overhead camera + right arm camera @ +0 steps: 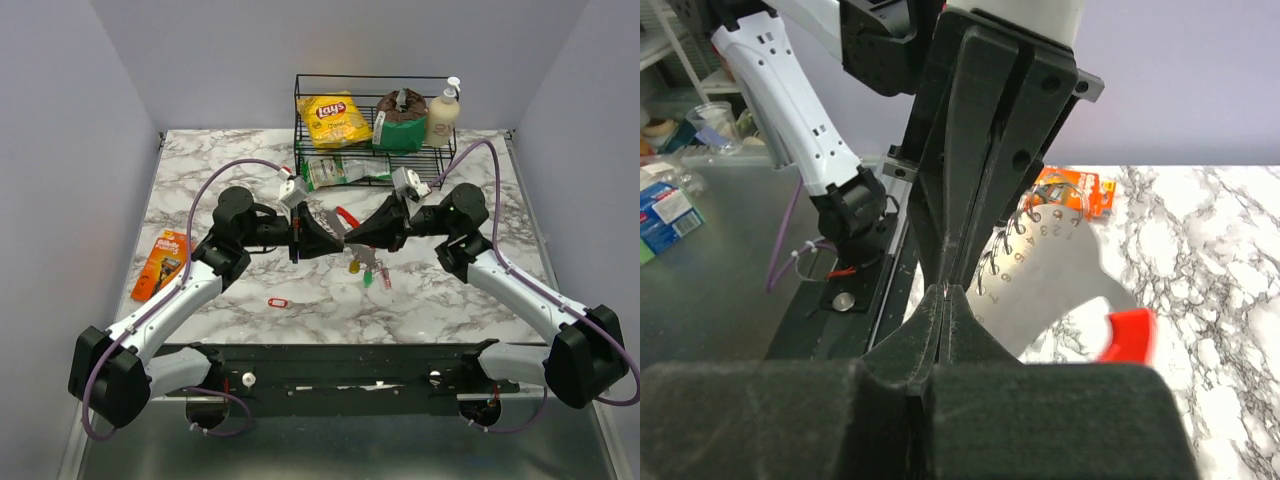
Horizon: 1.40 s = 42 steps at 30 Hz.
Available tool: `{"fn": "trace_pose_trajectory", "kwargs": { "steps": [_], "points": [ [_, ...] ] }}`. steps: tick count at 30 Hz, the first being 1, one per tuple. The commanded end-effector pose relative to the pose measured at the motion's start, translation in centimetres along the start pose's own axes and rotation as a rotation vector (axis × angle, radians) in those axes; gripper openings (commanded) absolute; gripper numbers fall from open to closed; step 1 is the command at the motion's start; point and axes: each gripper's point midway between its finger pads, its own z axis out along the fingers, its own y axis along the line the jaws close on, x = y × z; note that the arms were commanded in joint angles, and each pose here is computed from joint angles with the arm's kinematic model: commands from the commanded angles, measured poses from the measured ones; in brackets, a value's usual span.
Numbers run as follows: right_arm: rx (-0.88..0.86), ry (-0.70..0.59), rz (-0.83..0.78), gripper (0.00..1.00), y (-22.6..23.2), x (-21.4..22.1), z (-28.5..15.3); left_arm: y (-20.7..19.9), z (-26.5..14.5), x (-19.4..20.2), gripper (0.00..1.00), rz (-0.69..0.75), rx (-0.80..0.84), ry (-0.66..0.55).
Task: Put the keys on the keyring
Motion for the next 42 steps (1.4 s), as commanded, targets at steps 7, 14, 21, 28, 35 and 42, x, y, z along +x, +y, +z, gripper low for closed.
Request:
{"fn": "trace_pose_trajectory", "kwargs": {
  "steps": [7, 14, 21, 28, 35, 42],
  "points": [
    [-0.062, -0.008, -0.01, 0.04, 0.7, -0.4, 1.0, -1.2, -0.1, -2.2, 0.0, 0.095, -0.033, -0.037],
    [-0.061, -0.004, 0.003, 0.01, 0.7, -0.2, 1.0, -1.2, 0.1, -2.4, 0.0, 0.087, -0.025, -0.051],
    [-0.033, -0.006, 0.017, 0.01, 0.1, -0.2, 1.2, -1.4, 0.0, -2.5, 0.0, 0.092, -0.022, -0.065],
    [-0.008, -0.006, 0.052, 0.01, -0.5, 0.1, 1.3, -1.4, 0.1, -2.7, 0.13, 0.085, -0.023, -0.084],
    [0.001, -0.014, 0.055, 0.01, -0.7, 0.0, 1.3, -1.2, 0.3, -2.7, 0.35, 0.076, -0.017, -0.089],
    [-0.001, -0.017, 0.058, 0.01, -0.7, -0.2, 1.4, -1.1, 0.4, -2.9, 0.27, 0.077, -0.011, -0.099]
  ]
}}
